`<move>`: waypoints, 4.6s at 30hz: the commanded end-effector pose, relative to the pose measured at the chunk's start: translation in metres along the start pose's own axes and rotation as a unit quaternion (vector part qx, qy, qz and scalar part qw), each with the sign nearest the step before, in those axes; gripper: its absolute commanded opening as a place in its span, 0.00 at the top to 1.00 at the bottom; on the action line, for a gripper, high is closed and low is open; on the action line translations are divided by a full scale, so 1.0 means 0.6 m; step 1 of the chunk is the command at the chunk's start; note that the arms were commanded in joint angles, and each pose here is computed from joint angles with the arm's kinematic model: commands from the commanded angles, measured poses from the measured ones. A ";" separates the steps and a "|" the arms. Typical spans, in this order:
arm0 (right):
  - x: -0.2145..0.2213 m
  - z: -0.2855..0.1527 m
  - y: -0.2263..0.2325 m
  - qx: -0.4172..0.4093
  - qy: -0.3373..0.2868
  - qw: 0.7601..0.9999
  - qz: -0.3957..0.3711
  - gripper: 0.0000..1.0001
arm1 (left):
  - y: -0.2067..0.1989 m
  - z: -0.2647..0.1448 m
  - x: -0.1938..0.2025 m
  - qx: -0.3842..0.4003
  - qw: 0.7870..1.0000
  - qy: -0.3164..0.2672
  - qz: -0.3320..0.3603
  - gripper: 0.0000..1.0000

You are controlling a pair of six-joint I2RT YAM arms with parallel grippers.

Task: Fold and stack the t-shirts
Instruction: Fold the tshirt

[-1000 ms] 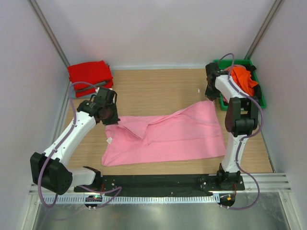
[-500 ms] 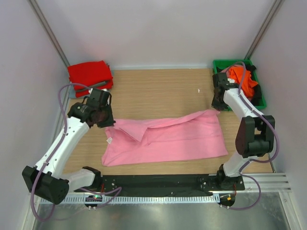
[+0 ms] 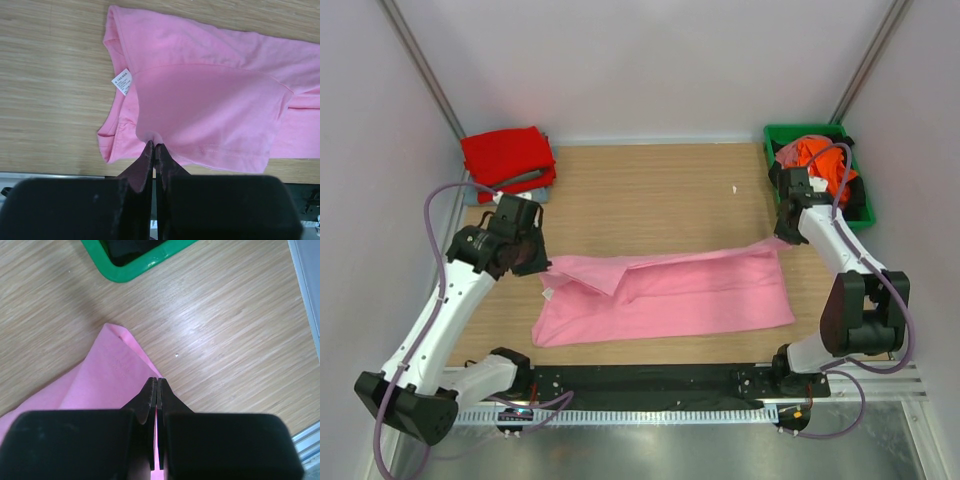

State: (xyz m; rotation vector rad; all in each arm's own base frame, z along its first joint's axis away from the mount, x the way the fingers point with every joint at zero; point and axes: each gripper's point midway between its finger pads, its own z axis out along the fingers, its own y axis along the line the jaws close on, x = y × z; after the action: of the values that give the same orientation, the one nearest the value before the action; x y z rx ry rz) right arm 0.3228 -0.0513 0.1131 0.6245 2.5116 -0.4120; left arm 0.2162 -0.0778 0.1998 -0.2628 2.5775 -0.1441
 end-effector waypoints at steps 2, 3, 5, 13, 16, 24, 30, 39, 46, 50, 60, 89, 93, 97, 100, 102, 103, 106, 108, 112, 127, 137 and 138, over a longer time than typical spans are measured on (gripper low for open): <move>-0.016 -0.017 -0.010 0.000 -0.034 0.999 0.025 0.99 | 0.014 -0.010 0.015 -0.008 1.000 0.002 0.003 1.00; -0.014 -0.018 -0.010 -0.001 -0.033 0.999 0.025 0.99 | 0.015 -0.008 0.020 -0.007 1.000 0.006 0.002 1.00; -0.006 -0.019 -0.010 -0.006 -0.029 0.999 0.025 0.99 | 0.014 -0.009 0.022 -0.002 1.000 0.004 0.000 1.00; 0.038 -0.015 -0.015 -0.016 -0.011 0.999 0.029 0.99 | 0.019 -0.001 0.048 0.003 1.000 0.019 0.002 1.00; 0.051 -0.011 -0.019 -0.012 -0.006 0.999 0.037 0.99 | 0.021 0.000 0.057 0.005 1.000 0.026 0.003 1.00; 0.091 0.003 -0.041 0.025 0.013 0.998 0.060 0.08 | 0.033 0.002 0.114 0.013 0.997 0.074 0.007 0.44; 0.055 -0.024 -0.033 0.002 -0.017 0.996 0.086 0.00 | 0.036 -0.011 0.095 0.014 0.999 0.032 -0.008 0.19; 0.058 -0.058 0.091 -0.153 -0.005 0.987 0.042 0.01 | -0.013 0.075 0.056 0.031 0.998 0.021 -0.055 0.33; 0.104 0.004 0.144 -0.175 0.057 0.983 0.009 0.04 | -0.039 0.175 0.045 0.023 0.996 0.031 -0.080 0.40; 0.133 0.026 0.159 -0.181 0.082 0.980 0.009 0.04 | -0.040 0.222 0.056 0.012 0.995 0.045 -0.085 0.44; 0.243 0.044 0.183 -0.219 0.155 0.963 0.038 0.00 | -0.047 0.334 0.046 -0.030 0.994 0.065 -0.080 0.50; 0.366 -0.395 0.376 -0.452 0.091 0.882 -0.093 0.00 | -0.545 0.216 -0.388 0.391 0.909 -0.099 0.103 0.01; 0.239 -0.440 0.362 -0.439 -0.049 0.892 -0.096 0.00 | -0.453 0.055 -0.440 0.307 0.933 -0.175 0.067 0.00; 0.147 -0.408 0.356 -0.434 -0.067 0.896 -0.066 0.00 | -0.322 -0.039 -0.427 0.236 0.952 -0.196 0.020 0.00; 0.107 -0.365 0.357 -0.424 -0.067 0.901 -0.059 0.08 | -0.256 -0.070 -0.354 0.204 0.961 -0.183 0.035 0.00; 0.109 -0.337 0.373 -0.424 -0.057 0.901 -0.074 0.16 | -0.220 -0.043 -0.282 0.184 0.972 -0.138 0.040 0.00; 0.108 -0.326 0.377 -0.420 -0.057 0.902 -0.088 0.19 | -0.202 -0.074 -0.259 0.190 0.970 -0.149 0.041 0.00; 0.137 -0.280 0.392 -0.392 -0.025 0.913 -0.109 0.26 | -0.149 -0.070 -0.176 0.170 0.976 -0.127 0.040 0.00; 0.183 -0.251 0.400 -0.404 0.009 0.908 -0.109 0.31 | -0.121 -0.071 -0.142 0.157 0.979 -0.127 0.036 0.00; 0.274 -0.219 0.392 -0.410 0.059 0.903 -0.115 0.34 | -0.082 -0.075 -0.075 0.158 0.979 -0.124 0.035 0.00; 0.468 -0.179 0.307 -0.328 0.095 0.928 -0.146 0.62 | -0.030 -0.060 0.039 0.161 0.982 -0.096 0.019 0.00; 0.583 -0.296 0.304 -0.333 0.089 0.920 -0.186 0.63 | -0.028 -0.067 0.048 0.167 0.981 -0.096 0.027 0.00; 0.574 -0.331 0.322 -0.349 0.082 0.915 -0.183 0.60 | -0.030 -0.067 0.048 0.170 0.980 -0.095 0.028 0.00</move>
State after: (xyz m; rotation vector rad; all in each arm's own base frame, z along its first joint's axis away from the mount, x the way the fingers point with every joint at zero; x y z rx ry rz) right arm 0.0727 0.2880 0.0246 -0.1933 2.7477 0.4363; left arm 0.1755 -0.0964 0.2191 -0.0972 2.3320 -0.4832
